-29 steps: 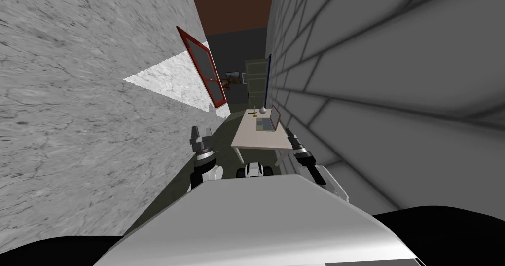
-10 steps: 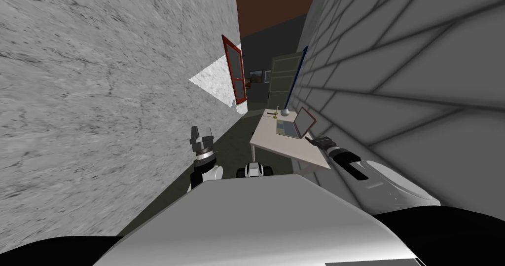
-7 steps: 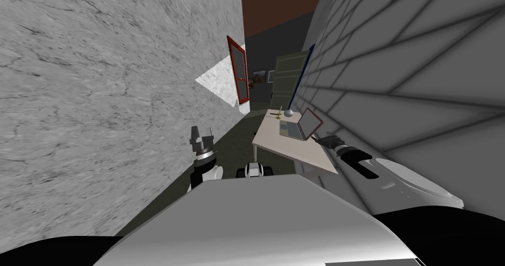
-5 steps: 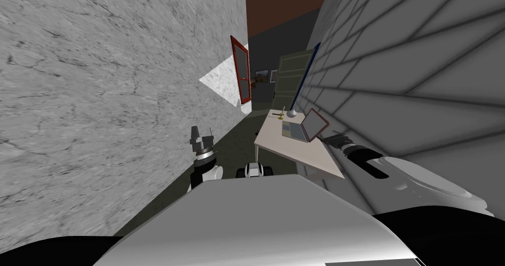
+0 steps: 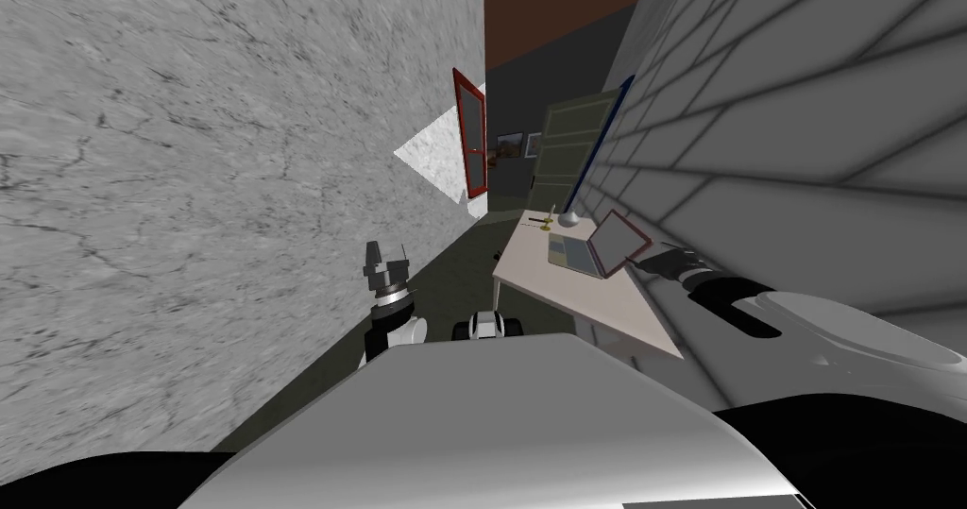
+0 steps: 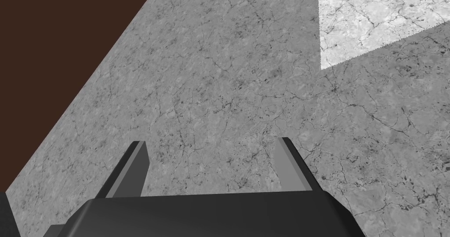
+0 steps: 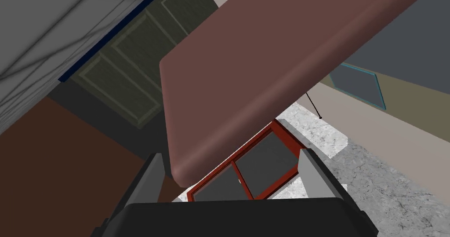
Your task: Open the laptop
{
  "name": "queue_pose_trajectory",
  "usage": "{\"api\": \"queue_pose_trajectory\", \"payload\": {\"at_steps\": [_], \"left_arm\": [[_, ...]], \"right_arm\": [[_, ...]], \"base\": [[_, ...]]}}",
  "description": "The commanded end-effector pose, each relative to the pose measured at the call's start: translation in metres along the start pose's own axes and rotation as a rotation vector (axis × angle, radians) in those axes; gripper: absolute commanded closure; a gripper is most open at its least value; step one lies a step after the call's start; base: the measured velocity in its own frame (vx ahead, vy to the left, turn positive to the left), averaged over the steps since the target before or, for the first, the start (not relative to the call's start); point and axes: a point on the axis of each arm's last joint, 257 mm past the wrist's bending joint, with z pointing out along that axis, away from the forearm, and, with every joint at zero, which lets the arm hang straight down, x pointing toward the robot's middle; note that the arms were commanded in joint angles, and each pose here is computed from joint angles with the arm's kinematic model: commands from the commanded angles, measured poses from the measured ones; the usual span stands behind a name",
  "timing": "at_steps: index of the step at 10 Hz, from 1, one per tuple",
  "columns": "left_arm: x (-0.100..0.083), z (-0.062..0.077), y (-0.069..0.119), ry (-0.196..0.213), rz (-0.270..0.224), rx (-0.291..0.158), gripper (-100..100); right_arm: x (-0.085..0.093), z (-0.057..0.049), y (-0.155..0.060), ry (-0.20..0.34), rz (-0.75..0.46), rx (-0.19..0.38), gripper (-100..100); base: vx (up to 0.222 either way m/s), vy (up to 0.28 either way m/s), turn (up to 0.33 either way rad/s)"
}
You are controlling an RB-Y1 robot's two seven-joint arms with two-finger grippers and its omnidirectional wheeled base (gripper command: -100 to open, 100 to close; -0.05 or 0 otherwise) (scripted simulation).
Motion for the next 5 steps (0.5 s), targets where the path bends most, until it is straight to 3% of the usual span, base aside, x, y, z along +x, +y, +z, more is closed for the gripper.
{"api": "queue_pose_trajectory", "payload": {"at_steps": [1,3,4,5], "left_arm": [[0.0000,0.0000,0.0000,0.000,0.000,0.000,0],[0.0000,0.0000,0.0000,0.000,0.000,0.000,0],[0.0000,0.0000,0.0000,0.000,0.000,0.000,0],[0.0000,0.0000,0.0000,0.000,0.000,0.000,0]], "right_arm": [[0.0075,0.0019,-0.0233,0.028,-0.076,0.029,-100],[0.0053,0.0036,-0.0181,0.022,-0.060,0.024,-100],[0.0052,0.0035,-0.0180,0.022,-0.060,0.023,100],[0.0131,-0.0005,-0.0221,0.051,-0.135,0.030,100]], "base": [[0.010,0.023,0.062],[0.003,0.004,0.008],[0.005,-0.009,-0.008],[0.061,0.071,0.018]]}}
